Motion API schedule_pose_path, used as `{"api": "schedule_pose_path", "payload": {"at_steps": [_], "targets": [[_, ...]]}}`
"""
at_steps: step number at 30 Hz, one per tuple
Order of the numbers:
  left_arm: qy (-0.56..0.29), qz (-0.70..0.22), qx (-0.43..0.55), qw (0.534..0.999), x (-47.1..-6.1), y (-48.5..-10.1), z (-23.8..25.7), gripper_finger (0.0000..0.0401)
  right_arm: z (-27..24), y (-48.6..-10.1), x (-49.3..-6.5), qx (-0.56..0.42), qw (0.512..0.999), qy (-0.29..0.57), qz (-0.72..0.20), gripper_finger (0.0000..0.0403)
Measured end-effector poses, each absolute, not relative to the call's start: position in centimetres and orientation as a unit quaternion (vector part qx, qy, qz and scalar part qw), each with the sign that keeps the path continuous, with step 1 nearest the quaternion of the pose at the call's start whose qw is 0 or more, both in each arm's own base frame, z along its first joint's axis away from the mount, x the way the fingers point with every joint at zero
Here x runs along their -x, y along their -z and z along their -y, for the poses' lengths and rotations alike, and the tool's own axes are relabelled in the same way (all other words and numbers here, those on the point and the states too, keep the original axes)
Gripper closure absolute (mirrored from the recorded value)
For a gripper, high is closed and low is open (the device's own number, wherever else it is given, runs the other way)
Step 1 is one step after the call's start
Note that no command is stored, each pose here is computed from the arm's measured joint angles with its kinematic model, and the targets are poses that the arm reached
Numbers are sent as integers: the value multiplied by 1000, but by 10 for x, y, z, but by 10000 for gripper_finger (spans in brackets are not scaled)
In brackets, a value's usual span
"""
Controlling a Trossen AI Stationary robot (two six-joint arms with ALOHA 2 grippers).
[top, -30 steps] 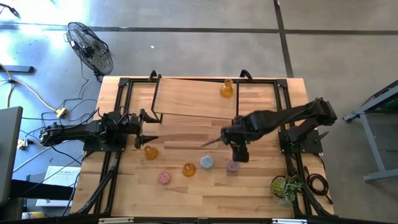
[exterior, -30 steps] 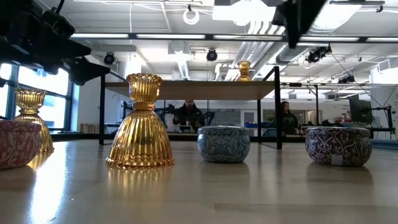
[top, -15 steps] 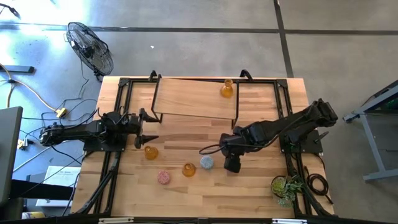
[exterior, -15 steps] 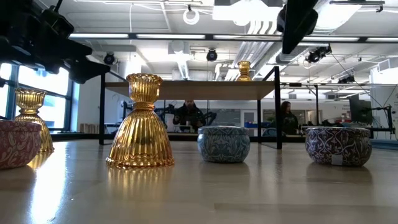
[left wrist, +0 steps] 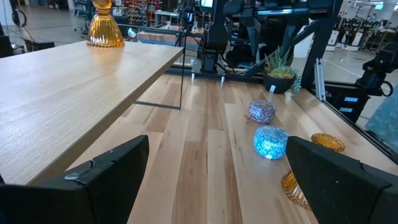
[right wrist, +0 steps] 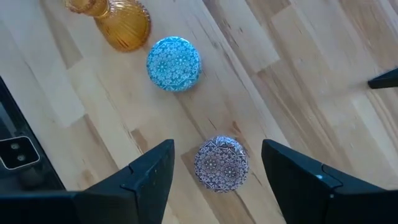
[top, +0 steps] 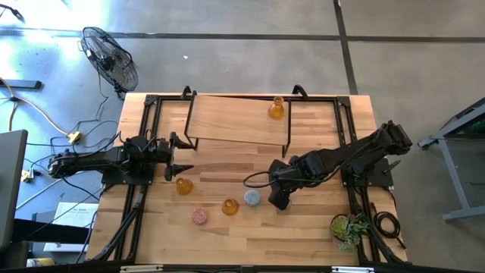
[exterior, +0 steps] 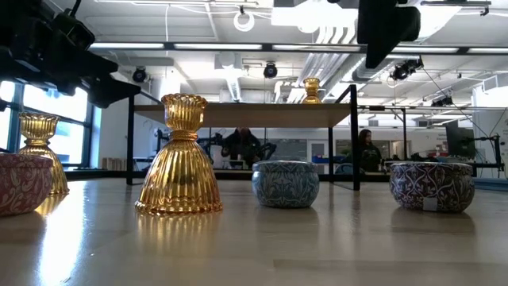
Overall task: Pick & Place candle stick holders
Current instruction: Put the red scented candle on the shelf
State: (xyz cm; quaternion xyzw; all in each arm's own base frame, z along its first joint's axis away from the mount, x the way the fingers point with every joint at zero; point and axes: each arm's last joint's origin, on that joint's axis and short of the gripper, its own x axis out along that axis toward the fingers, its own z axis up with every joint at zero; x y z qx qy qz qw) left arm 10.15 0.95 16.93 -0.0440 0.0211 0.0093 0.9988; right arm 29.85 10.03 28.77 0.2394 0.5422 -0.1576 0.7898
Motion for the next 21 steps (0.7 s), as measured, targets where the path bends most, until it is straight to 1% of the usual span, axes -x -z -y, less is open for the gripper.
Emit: {"api": "schedule_pose_path", "payload": {"at_steps": [3, 7, 11, 14, 18, 21], "targets": [[-9, -21, 44, 999, -102, -169, -10, 27, -102, -288, -297, -236, 791, 167, -539, 166], [-9, -21, 44, 999, -102, -169, -10, 27, -100, -286, -292, -247, 772, 204, -549, 166], [-9, -21, 44, 999, -102, -169, -10, 27, -100, -283, -289, -251, 753, 205, -573, 166], [-9, -21, 44, 999, -102, -169, -10, 27, -102, -280, -292, -263, 746, 211, -575, 166], [-9, -21, 44, 999, -101, -169, -10, 27, -106, -269, -300, -269, 734, 183, -596, 164], [-9, -21, 44, 999, -102, -169, -10, 27, -110, -261, -303, -271, 721, 167, -616, 151]]}}
